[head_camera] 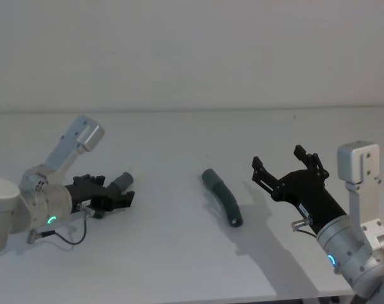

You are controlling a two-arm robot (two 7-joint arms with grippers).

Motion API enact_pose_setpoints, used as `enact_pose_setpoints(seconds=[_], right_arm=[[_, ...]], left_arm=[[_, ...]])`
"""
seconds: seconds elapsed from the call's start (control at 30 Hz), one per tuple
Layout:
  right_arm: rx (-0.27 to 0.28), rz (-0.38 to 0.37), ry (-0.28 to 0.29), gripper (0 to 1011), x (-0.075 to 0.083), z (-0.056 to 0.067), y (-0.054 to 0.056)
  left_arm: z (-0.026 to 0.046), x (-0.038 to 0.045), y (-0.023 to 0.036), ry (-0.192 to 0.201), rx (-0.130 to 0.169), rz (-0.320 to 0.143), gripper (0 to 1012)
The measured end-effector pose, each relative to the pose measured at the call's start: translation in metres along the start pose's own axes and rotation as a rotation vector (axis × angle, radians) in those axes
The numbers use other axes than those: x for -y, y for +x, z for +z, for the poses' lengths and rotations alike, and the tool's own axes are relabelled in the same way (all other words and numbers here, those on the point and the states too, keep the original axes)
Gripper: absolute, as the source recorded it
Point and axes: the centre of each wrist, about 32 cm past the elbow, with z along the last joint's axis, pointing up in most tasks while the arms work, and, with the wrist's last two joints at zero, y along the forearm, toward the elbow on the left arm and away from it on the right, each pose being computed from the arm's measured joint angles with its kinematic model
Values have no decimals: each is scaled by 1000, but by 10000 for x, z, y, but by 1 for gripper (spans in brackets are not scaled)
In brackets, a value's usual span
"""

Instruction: Use both hands to pick up one end of the pipe from the table, align the ends, and insert them.

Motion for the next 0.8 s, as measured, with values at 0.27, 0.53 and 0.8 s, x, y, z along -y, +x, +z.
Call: enact_pose_setpoints(seconds=[0.27, 0.53, 0.8], right_arm=[[0, 0, 0, 1002, 0, 0, 0], [0, 0, 0, 1002, 0, 0, 0], [0, 0, 0, 1002, 0, 0, 0]], left_arm=[[4, 78, 17, 0, 3, -9, 682], [3, 133, 21, -6, 4, -17, 416], [-11, 170, 26, -14, 4, -26, 330]])
